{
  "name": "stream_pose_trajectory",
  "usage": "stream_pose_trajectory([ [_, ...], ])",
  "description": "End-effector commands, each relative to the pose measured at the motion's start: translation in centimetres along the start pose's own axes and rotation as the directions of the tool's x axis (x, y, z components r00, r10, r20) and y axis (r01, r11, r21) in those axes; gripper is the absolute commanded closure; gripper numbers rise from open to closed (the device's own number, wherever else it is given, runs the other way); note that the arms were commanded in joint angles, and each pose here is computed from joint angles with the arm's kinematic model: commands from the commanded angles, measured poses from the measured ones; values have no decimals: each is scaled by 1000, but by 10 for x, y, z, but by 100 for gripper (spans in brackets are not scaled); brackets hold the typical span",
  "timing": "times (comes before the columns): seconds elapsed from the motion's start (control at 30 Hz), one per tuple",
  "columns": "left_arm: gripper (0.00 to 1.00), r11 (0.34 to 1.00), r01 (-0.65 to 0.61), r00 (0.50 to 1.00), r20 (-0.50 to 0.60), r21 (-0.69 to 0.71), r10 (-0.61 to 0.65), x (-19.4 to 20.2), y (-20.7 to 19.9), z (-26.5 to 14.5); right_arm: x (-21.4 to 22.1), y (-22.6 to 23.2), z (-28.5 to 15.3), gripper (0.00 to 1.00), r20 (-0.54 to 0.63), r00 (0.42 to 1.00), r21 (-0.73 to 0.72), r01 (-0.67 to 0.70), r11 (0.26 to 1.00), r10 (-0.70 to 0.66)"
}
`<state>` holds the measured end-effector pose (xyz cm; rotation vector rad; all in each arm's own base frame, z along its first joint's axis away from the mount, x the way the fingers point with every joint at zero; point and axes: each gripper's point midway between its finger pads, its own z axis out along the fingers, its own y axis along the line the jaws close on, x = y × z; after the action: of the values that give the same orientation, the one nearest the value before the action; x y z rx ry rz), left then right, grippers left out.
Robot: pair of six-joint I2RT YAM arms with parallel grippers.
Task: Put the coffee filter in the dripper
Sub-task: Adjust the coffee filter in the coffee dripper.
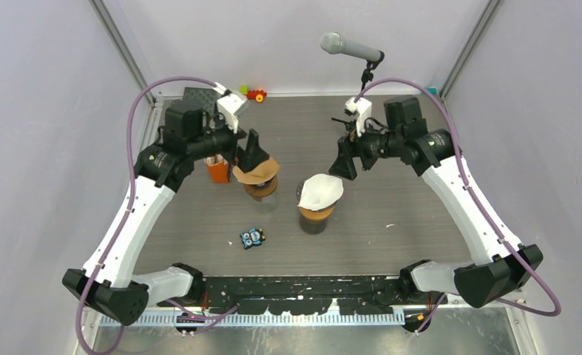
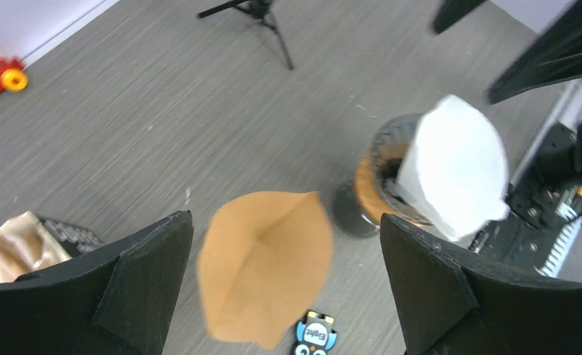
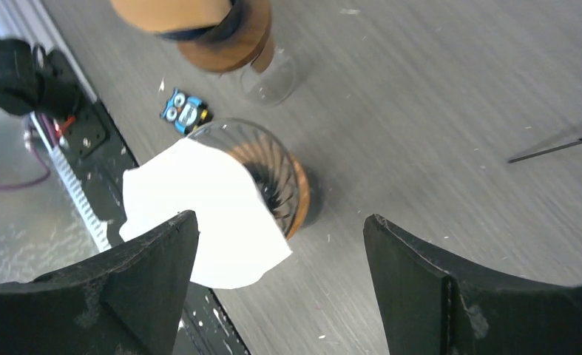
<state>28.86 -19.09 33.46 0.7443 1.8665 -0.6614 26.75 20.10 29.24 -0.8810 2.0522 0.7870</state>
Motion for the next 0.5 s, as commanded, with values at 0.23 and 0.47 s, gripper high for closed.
stream_pose_trajectory([
  [0.23,0,987,-162,987,-15,16,162,-4,-29,-9,35,19,32,14,-152,977,-10,151,988,-151],
  [0.47,0,974,-136,990,-3,-180,138,-9,0,-20,36,12,57,14,-203,961,6,194,981,-189],
])
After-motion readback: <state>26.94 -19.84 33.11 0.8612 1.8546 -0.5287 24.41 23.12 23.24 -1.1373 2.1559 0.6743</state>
